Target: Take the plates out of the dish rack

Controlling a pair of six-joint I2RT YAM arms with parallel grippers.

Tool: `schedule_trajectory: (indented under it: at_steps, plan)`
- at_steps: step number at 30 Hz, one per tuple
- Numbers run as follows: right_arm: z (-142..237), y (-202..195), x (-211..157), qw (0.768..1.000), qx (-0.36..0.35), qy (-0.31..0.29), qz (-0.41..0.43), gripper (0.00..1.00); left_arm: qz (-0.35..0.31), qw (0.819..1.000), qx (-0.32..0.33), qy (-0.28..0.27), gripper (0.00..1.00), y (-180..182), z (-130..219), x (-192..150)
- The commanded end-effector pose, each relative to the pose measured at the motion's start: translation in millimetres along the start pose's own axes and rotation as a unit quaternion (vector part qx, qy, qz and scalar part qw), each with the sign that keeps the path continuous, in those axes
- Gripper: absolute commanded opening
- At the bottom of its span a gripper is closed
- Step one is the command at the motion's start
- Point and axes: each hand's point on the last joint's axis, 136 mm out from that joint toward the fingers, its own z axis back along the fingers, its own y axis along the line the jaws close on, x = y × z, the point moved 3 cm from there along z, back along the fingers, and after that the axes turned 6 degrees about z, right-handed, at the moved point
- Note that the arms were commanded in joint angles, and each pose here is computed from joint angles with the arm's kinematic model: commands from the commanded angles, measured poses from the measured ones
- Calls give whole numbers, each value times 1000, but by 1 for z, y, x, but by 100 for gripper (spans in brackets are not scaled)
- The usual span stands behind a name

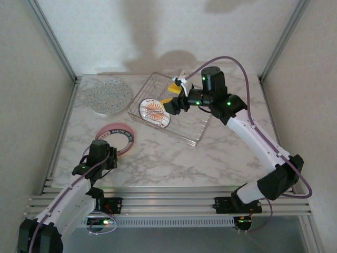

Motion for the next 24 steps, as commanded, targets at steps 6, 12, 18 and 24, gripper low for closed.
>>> schedule_trajectory:
  at_steps: [6, 12, 18, 24]
  plan:
    - [-2, 21, 8, 998, 66, -22, -3, 80, -1, 1000, -22, 0, 7, -14, -2, 0]
    - [-5, 25, 6, 997, 77, -20, -5, 80, 0, 1000, -16, -2, 29, -15, -1, 1]
    - [-6, 22, 3, 998, 68, -12, -6, 80, -11, 1000, -9, -4, 45, -22, 1, 0]
    - [-6, 22, 5, 997, 70, -14, -8, 80, -15, 1000, 12, -5, 67, -25, 2, -2]
